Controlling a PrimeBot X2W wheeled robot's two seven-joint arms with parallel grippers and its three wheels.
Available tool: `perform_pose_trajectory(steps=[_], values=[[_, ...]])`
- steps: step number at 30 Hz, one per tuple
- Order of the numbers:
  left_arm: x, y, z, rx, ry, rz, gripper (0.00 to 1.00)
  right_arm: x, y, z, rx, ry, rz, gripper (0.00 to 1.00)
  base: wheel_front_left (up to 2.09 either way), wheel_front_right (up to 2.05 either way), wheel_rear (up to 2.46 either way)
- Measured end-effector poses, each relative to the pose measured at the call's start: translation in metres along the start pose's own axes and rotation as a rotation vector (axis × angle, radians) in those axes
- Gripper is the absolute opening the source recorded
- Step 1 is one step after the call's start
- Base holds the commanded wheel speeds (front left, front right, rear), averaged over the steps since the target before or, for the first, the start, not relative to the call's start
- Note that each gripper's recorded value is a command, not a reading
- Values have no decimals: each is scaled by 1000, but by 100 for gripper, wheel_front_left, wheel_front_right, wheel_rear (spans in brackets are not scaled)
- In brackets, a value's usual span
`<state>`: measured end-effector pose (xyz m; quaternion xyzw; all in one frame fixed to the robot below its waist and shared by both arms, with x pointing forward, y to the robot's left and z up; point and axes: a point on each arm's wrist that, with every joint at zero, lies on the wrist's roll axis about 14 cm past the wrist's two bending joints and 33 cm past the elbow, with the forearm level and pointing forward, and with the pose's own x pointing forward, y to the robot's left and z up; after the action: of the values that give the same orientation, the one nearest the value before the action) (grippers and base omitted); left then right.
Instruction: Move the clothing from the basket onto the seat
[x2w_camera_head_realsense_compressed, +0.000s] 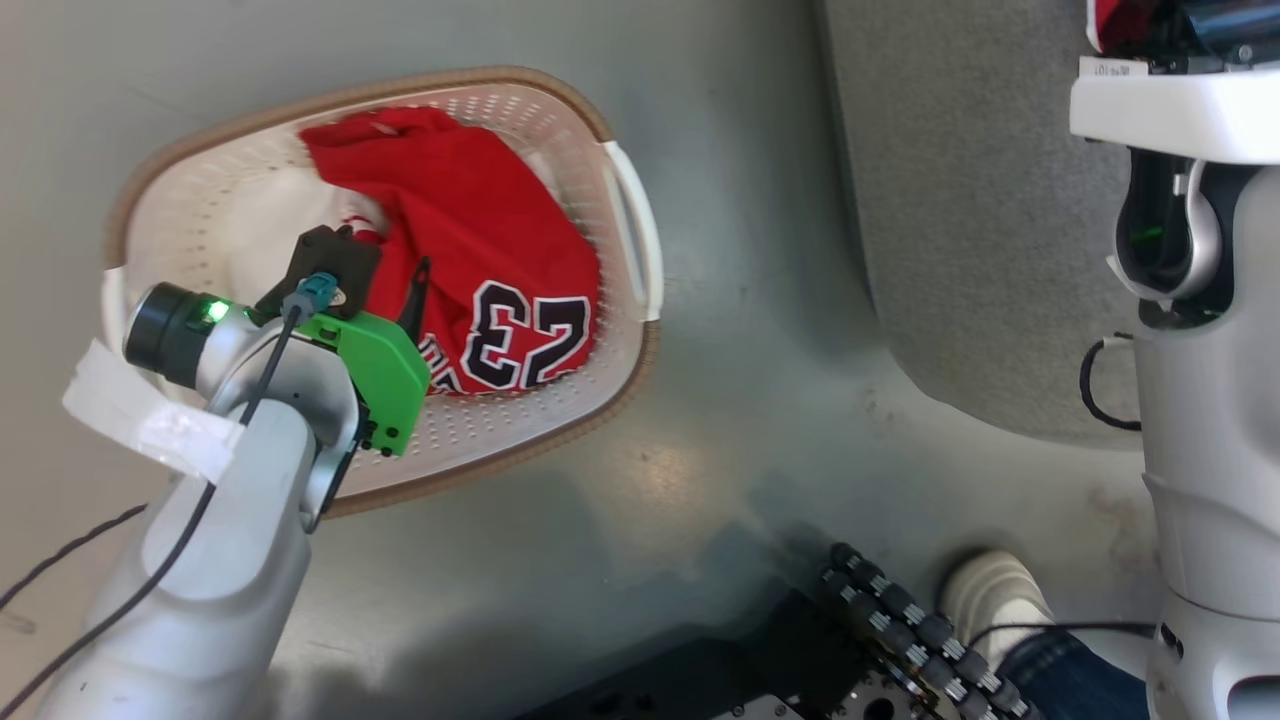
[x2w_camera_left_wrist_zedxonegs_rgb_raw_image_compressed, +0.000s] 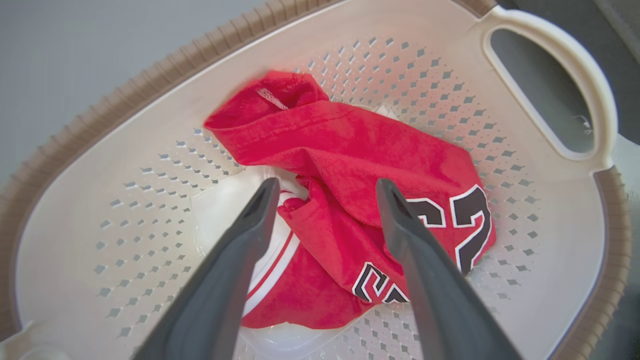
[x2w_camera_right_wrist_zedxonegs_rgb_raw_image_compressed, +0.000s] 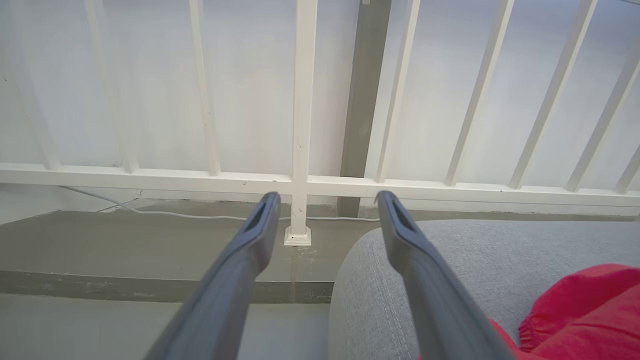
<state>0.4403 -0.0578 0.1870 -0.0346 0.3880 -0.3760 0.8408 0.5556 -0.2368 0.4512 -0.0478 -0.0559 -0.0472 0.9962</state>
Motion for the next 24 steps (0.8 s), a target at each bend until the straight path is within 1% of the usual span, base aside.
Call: perform_pose_trajectory(steps=[10,14,18,24], values=[[27,-11,-28,11,97,-62,100,0,-9,-8,-44,23,-8,100,0,0,0],[35,-11,-38,25,130,-77,100,-2,-15,-11,-62,35,-20,100,0,0,0],[42,-5,-52,51,175,-76,100,-4,-19,-17,-75,54,-28,100,0,0,0],[45,-5,-59,62,202,-85,100,-5,-21,-17,-82,55,-32,100,0,0,0]])
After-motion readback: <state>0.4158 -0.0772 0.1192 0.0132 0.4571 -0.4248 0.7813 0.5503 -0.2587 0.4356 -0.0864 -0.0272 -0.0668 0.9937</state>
